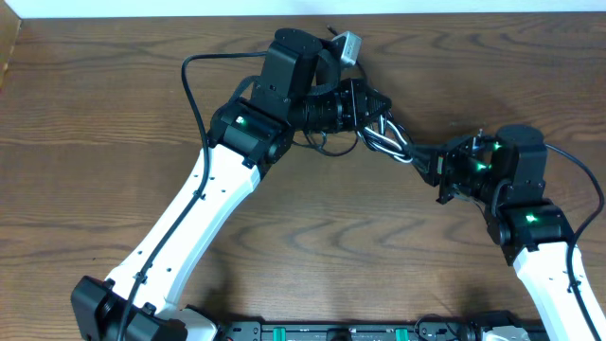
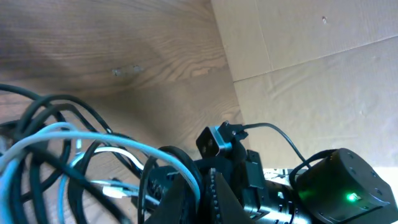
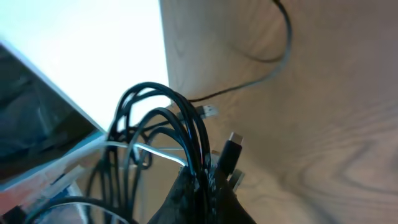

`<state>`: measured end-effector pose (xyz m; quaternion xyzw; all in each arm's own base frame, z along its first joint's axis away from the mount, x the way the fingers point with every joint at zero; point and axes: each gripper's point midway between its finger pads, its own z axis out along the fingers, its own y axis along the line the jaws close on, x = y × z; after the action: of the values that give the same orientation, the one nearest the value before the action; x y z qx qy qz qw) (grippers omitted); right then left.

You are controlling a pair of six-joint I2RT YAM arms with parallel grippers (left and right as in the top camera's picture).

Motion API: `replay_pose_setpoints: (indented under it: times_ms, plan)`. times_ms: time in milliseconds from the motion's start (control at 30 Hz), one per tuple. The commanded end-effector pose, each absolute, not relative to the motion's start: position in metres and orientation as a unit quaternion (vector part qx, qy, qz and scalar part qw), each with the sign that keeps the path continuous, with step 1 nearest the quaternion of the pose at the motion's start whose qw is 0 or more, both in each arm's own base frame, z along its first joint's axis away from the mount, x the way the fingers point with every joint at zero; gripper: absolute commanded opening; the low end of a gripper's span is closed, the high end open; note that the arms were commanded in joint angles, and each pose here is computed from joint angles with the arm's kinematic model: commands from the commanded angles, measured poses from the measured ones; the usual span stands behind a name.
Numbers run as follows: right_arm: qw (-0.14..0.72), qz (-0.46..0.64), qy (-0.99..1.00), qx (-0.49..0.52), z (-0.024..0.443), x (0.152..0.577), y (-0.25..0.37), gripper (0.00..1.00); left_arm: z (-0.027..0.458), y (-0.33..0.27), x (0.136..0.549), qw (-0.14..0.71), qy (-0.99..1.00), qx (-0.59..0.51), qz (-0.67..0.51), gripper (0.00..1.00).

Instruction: Untangle cables

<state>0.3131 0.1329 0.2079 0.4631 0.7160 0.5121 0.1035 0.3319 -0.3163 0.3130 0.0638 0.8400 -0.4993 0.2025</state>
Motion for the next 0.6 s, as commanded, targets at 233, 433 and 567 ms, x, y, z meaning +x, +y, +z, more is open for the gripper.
replay_pose_setpoints:
  times_ms: [233,433,567]
  plan:
    - [0.198,0.525,0.726,0.397,0.235,0.333,0.129,0.01,0.306,-0.309,0.312,0.221,0.843,0.158,-0.464,0.30]
    - [0.216,0.517,0.736,0.379,0.234,0.334,0.128,0.01,0.273,-0.289,0.301,0.218,0.869,0.222,-0.384,0.70]
    - [0.226,0.513,0.744,0.365,0.234,0.334,0.128,0.01,0.256,-0.278,0.290,0.217,0.866,0.298,-0.338,0.75]
